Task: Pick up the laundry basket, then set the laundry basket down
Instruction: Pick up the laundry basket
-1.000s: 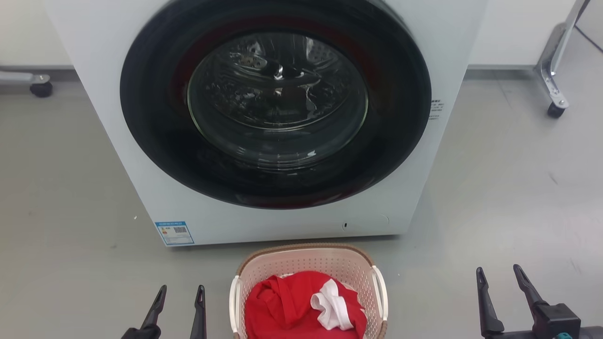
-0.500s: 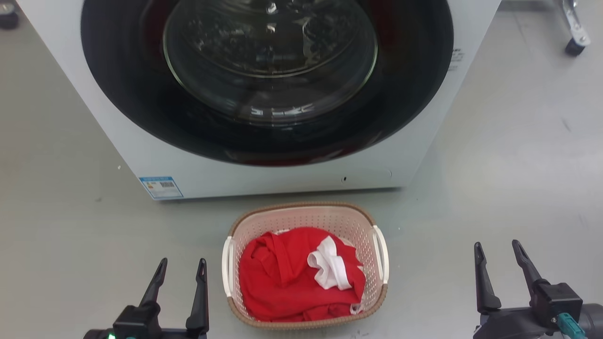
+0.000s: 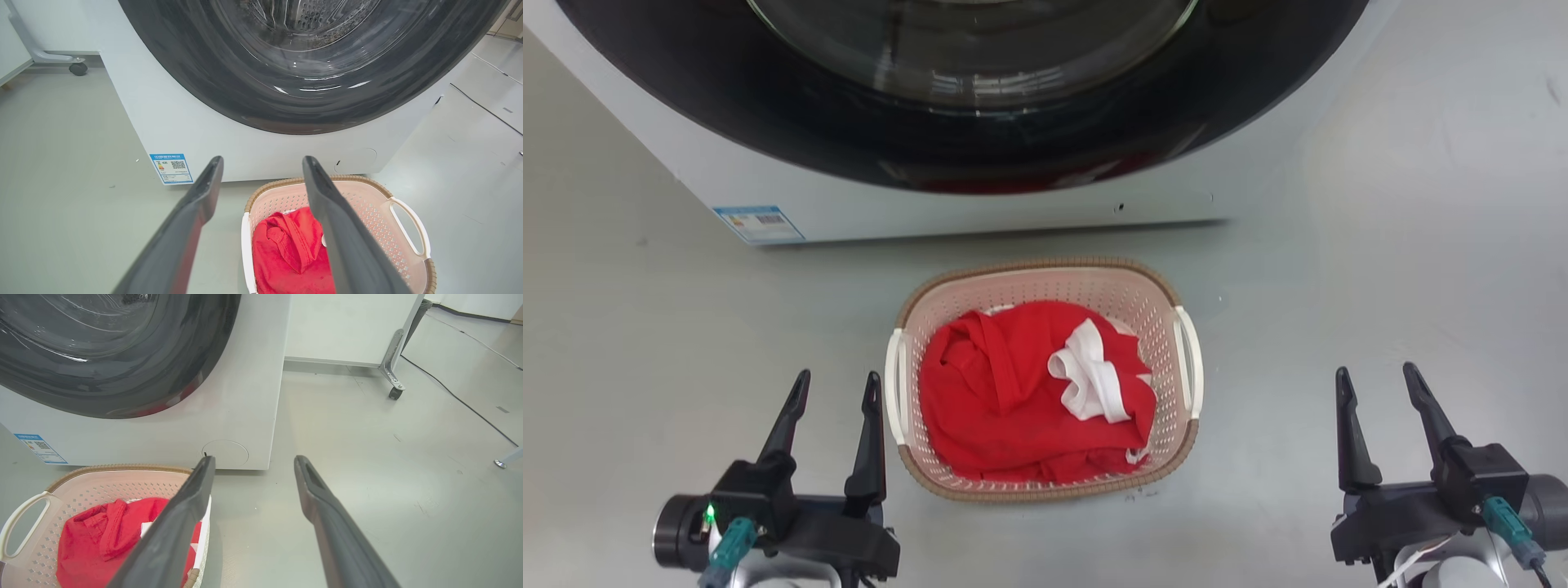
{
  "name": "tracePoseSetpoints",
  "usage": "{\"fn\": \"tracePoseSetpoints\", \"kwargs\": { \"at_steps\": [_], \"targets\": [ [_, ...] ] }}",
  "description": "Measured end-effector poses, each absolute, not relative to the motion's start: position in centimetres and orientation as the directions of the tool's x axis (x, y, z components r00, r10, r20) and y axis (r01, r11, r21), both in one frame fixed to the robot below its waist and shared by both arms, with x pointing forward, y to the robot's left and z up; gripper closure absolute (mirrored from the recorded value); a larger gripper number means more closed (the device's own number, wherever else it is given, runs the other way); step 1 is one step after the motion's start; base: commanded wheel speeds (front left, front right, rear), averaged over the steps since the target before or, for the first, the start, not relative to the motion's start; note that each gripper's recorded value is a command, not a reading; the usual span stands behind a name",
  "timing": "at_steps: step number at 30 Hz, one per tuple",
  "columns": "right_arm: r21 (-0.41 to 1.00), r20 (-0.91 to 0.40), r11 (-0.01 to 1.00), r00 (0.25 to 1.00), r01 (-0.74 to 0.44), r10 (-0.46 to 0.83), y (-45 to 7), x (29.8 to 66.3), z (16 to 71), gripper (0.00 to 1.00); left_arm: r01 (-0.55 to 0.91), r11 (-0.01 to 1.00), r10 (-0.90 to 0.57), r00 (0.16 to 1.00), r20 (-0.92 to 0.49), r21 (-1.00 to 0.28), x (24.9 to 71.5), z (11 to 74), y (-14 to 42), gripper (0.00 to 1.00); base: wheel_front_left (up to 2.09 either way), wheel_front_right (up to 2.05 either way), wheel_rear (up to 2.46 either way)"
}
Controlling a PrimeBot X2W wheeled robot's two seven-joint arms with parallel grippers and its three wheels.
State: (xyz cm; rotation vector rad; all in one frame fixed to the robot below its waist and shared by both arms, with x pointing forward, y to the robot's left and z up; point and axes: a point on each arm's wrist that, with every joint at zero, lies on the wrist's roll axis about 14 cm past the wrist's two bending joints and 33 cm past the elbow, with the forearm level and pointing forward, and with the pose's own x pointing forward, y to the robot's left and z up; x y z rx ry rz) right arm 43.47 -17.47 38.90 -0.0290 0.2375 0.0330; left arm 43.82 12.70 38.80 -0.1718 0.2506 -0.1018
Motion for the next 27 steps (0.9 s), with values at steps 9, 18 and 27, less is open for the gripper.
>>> {"fn": "tracePoseSetpoints", "kwargs": {
  "at_steps": [9,18,27],
  "targets": [
    [-0.02,-0.304,0.999,0.952,-0.044,0.036,-17.1,45.1,35.1,0.0,0.086,0.974,-0.146,0.947,-0.286,-0.212,46.4,35.3,11.7,0.0,0.0,0.0,0.0],
    [0.001,-0.375,0.998,0.925,-0.063,0.059,-16.1,46.4,30.7,0.0,0.089,0.972,-0.171,0.905,-0.39,-0.218,47.6,30.0,11.2,0.0,0.0,0.0,0.0],
    [0.039,-0.481,0.994,0.87,-0.105,0.111,-14.2,46.4,25.5,0.0,0.078,0.973,-0.185,0.828,-0.529,-0.218,47.5,23.9,11.1,0.0,0.0,0.0,0.0]
  ]
}}
